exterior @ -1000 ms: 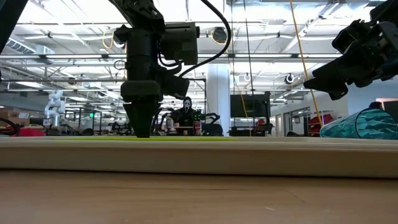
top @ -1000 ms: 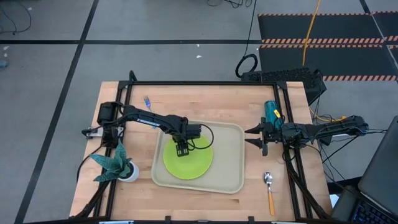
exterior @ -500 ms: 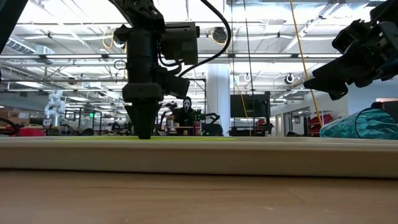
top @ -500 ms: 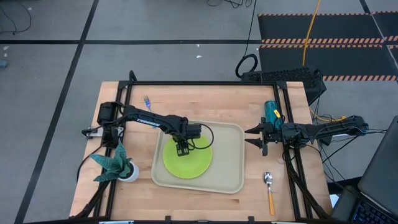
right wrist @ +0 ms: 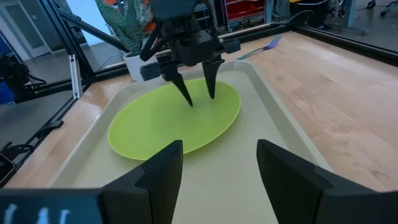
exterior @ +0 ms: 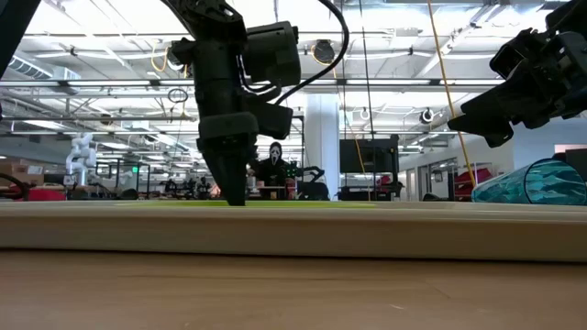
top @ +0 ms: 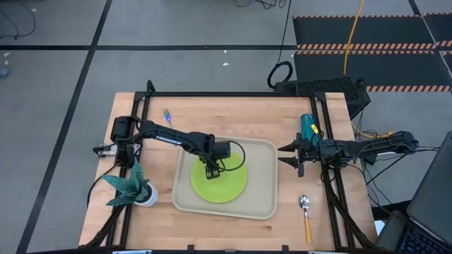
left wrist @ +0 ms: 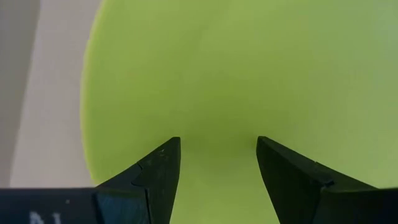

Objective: Pick and place plate/cup/fork/spoon on tray
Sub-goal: Put the green plate on the gray serving tray, then adjust the gray serving tray, then put the blue cup on the gray serving tray

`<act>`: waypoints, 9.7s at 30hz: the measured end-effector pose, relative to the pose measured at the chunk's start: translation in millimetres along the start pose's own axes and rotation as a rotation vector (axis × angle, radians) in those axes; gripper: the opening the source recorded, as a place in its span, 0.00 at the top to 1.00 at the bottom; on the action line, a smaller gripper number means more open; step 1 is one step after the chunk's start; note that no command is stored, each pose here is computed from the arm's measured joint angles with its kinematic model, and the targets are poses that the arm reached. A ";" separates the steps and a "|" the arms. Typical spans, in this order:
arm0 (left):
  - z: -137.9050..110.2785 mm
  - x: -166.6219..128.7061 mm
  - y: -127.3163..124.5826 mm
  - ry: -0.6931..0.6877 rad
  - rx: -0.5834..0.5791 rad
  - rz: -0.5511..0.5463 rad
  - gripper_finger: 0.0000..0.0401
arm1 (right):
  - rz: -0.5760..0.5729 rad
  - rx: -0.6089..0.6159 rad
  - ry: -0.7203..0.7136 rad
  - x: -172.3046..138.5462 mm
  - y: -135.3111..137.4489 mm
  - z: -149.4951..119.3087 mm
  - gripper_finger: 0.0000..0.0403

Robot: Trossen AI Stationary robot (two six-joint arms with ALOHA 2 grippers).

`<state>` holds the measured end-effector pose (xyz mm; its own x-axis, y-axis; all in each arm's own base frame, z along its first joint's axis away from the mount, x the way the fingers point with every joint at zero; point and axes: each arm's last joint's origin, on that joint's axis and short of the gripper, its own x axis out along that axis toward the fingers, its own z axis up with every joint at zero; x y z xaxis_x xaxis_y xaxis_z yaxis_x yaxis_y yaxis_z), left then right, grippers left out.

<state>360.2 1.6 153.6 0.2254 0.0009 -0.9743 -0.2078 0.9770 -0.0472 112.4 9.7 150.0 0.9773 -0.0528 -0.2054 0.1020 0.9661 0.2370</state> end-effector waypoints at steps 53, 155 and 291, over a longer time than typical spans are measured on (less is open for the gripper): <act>49.7 -76.3 -6.8 -0.454 0.192 0.104 0.47 | -0.098 -0.014 0.270 -7.5 2.3 18.7 0.51; -74.2 -60.1 -14.8 -1.129 0.236 0.020 0.47 | -0.675 0.494 0.733 37.9 -1.0 0.4 0.51; -84.6 -52.7 -21.6 -1.029 0.179 0.299 0.47 | -0.492 -0.419 1.155 104.6 29.4 213.9 1.00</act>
<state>272.3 -37.6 187.3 0.8960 0.3404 -0.2852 -0.2637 0.9246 0.2750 257.4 -21.5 338.5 0.1143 -0.3755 -0.9198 0.1296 0.9236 -0.3609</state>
